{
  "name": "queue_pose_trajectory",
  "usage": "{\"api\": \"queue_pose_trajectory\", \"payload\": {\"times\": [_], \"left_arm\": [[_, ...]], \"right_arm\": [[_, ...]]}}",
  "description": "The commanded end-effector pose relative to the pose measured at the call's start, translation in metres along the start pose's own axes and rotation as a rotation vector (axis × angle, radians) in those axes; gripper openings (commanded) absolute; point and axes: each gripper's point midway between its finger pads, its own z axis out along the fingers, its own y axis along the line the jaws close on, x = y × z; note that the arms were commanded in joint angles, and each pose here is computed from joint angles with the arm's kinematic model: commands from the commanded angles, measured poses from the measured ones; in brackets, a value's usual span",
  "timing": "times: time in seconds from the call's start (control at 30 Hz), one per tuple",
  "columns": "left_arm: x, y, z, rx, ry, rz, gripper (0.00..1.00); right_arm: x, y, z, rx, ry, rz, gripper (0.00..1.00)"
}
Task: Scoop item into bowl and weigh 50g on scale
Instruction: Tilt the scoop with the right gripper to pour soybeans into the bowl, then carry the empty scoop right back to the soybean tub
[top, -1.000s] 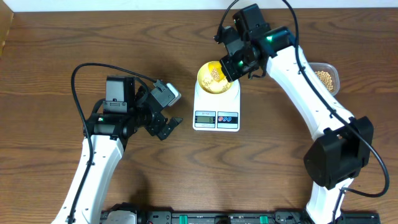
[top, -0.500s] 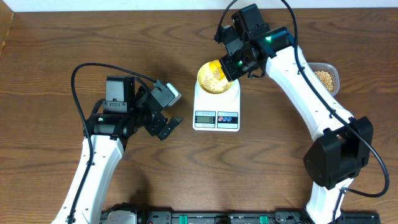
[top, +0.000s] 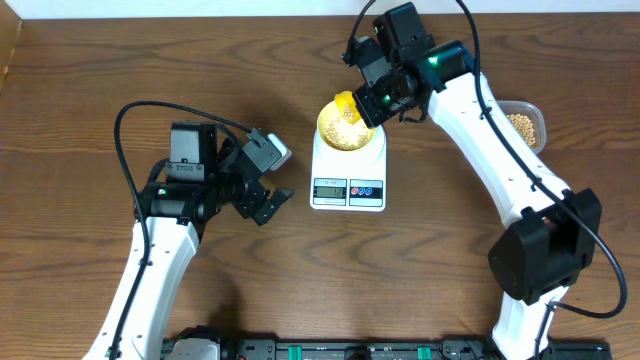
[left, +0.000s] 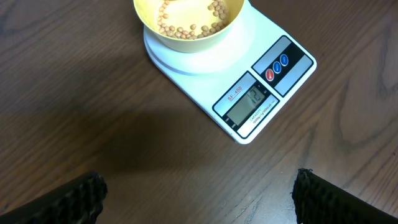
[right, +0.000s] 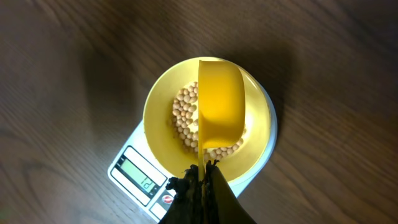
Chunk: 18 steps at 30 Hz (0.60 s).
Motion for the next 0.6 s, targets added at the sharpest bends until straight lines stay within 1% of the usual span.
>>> {"api": "queue_pose_trajectory", "payload": {"times": [0.0, 0.33, 0.57], "left_arm": [[0.002, 0.002, 0.001, -0.003, 0.008, 0.012, 0.98], [0.002, 0.002, 0.001, -0.003, 0.008, 0.012, 0.98], [0.002, 0.002, 0.001, -0.003, 0.008, 0.012, 0.98]], "right_arm": [[-0.005, 0.001, -0.001, 0.006, -0.007, -0.067, 0.01], [-0.002, 0.005, 0.001, 0.093, 0.031, -0.224, 0.01], [-0.001, 0.011, 0.002, 0.089, 0.036, -0.239, 0.01]]}}
